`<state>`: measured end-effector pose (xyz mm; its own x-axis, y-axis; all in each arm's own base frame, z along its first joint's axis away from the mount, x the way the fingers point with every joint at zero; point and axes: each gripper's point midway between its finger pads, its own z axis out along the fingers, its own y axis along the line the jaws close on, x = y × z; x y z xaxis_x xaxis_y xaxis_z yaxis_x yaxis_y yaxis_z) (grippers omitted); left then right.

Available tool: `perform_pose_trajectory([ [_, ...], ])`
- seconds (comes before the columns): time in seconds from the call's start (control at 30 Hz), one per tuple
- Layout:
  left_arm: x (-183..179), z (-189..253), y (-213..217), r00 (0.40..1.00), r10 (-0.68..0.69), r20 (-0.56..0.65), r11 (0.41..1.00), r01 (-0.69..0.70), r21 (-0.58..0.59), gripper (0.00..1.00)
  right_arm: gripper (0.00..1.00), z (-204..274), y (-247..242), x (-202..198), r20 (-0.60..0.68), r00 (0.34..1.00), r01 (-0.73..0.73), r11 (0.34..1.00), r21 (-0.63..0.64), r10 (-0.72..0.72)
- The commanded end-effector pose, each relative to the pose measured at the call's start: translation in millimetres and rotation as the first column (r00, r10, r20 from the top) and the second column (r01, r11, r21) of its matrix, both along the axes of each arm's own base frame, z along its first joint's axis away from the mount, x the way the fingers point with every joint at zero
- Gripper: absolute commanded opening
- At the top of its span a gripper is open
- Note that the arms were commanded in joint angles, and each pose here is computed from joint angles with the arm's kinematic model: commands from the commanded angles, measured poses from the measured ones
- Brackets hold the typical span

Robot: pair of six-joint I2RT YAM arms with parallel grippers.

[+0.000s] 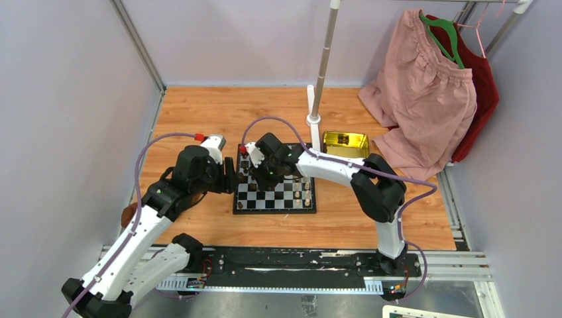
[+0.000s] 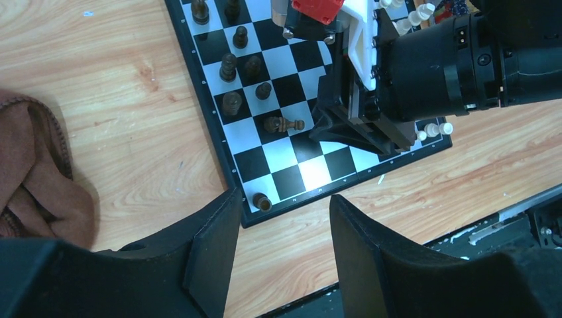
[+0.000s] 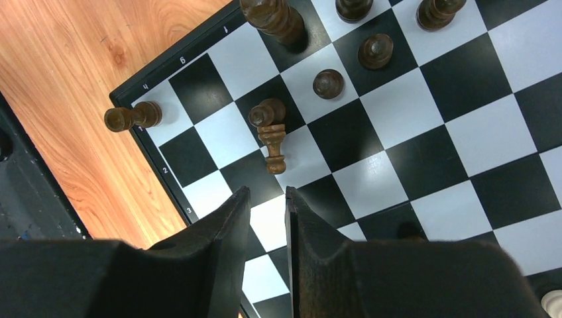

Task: Set up the chess pieces on the board
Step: Pick up the chess piece from the chessboard.

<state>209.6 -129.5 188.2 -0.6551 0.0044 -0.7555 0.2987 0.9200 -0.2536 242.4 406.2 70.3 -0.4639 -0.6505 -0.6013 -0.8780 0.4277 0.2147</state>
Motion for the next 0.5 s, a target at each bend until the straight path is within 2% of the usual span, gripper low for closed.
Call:
perform_pose_trajectory([
  [0.0,-2,-2,0,1.000,0.005,-0.007,1.000,-0.005,-0.003,0.57,0.31,-3,11,-1,0.023,0.998,-0.063,0.998,0.016,0.063],
  [0.47,-1,-4,-1,1.000,0.002,-0.008,1.000,-0.002,-0.007,0.56,0.31,-13,17,2,0.032,0.996,-0.088,0.996,0.016,0.087],
])
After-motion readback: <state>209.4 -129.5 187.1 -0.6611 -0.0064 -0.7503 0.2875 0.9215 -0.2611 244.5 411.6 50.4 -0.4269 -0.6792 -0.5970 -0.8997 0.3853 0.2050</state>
